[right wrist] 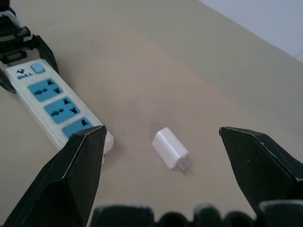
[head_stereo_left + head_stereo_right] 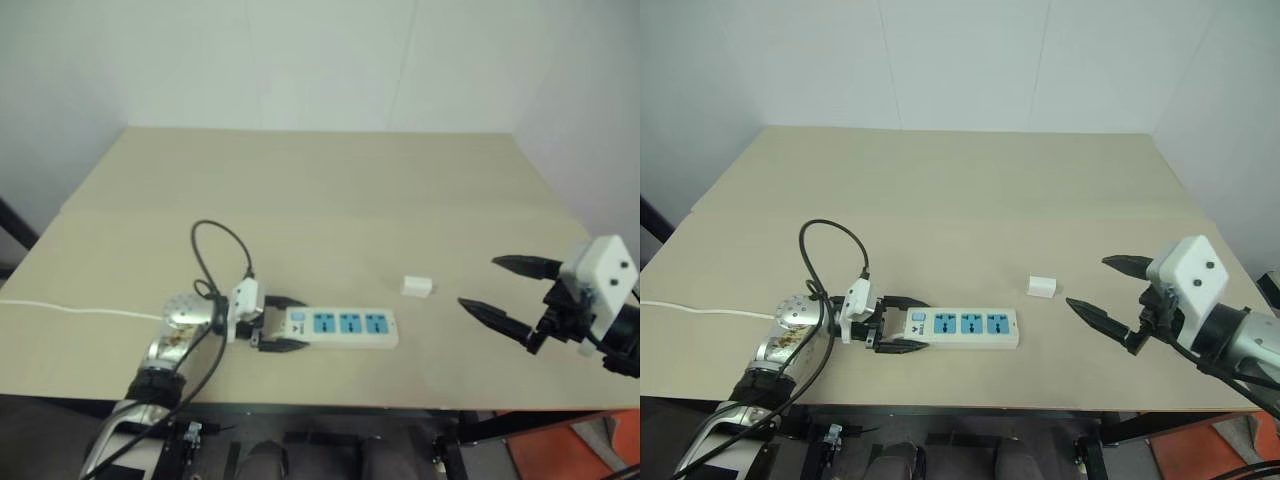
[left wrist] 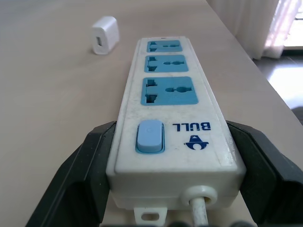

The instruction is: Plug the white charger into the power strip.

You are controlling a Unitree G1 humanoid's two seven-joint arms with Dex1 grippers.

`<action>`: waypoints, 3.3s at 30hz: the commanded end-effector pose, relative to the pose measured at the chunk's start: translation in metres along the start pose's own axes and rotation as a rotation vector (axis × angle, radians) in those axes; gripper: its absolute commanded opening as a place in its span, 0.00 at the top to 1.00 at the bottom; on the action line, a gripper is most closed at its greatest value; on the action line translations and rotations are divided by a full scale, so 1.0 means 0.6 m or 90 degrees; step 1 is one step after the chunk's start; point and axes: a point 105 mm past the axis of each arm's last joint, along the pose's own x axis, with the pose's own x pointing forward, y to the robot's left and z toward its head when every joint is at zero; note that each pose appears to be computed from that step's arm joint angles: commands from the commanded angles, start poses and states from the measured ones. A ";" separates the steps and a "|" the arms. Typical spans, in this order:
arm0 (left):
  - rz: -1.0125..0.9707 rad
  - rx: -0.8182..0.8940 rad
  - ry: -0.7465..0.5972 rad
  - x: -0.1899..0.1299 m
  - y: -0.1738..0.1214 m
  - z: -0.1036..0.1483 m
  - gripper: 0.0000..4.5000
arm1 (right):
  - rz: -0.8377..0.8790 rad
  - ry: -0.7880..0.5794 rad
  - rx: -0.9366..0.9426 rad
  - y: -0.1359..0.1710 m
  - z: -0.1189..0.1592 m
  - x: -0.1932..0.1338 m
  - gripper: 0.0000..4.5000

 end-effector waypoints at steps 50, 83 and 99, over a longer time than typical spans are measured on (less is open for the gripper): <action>-0.083 0.027 0.050 0.040 0.002 -0.033 0.27 | 0.240 0.495 -0.209 -0.069 -0.095 0.250 0.00; -0.078 0.016 0.082 0.033 0.010 -0.042 0.27 | 0.184 0.309 -0.176 -0.082 0.000 0.267 0.75; -0.075 0.013 0.092 0.034 0.018 -0.041 0.27 | 0.168 -0.281 0.209 0.015 0.107 0.221 0.75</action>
